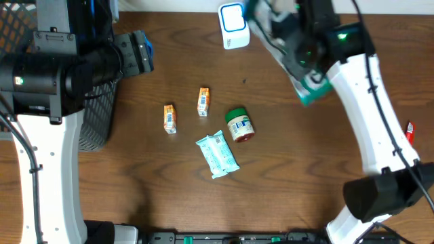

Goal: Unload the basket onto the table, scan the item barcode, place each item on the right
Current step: 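Carry the gloves pack right and lower it onto the table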

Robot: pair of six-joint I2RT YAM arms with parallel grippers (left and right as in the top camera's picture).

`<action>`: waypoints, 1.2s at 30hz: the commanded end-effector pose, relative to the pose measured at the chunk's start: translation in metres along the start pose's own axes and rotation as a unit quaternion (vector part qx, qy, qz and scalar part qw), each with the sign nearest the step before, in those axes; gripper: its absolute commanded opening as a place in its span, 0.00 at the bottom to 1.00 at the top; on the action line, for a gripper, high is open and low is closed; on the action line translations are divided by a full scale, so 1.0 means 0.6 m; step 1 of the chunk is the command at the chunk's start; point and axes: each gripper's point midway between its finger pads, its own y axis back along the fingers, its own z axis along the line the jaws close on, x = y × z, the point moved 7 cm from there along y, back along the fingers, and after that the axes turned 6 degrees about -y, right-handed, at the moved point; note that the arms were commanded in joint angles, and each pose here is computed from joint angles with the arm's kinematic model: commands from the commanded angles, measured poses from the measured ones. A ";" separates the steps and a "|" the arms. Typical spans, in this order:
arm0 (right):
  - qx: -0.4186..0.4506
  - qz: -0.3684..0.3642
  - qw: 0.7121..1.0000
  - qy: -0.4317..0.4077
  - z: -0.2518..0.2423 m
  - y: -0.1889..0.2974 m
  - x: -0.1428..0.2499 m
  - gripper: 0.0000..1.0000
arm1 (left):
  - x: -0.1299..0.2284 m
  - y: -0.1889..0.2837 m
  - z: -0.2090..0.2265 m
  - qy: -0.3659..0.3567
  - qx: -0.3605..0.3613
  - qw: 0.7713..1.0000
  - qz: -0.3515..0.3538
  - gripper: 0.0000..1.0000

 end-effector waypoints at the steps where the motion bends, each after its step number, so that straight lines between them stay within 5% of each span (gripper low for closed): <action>1: -0.003 0.043 0.995 -0.085 -0.041 -0.031 0.043 0.01 | -0.002 0.001 0.004 0.003 -0.006 1.000 -0.002 0.82; 10: 0.027 0.115 0.965 -0.233 -0.145 -0.162 0.199 0.01 | -0.002 0.001 0.004 0.003 -0.006 1.000 -0.002 0.82; 25: 0.106 0.063 0.923 -0.364 -0.222 -0.280 0.370 0.09 | -0.002 0.001 0.004 0.003 -0.006 1.000 -0.002 0.82; 26: 0.107 0.063 0.922 -0.367 -0.225 -0.279 0.373 0.13 | -0.002 0.001 0.004 0.003 -0.006 1.000 -0.002 0.82; 31: 0.112 0.058 0.915 -0.383 -0.231 -0.278 0.376 0.79 | -0.002 0.001 0.004 0.003 -0.006 1.000 -0.002 0.82; 33: 0.113 0.057 0.914 -0.386 -0.231 -0.278 0.376 0.90 | -0.002 0.001 0.004 0.003 -0.006 1.000 -0.002 0.82; 36: 0.115 0.053 0.914 -0.386 -0.234 -0.275 0.373 0.94 | -0.002 0.001 0.004 0.003 -0.006 1.000 -0.002 0.82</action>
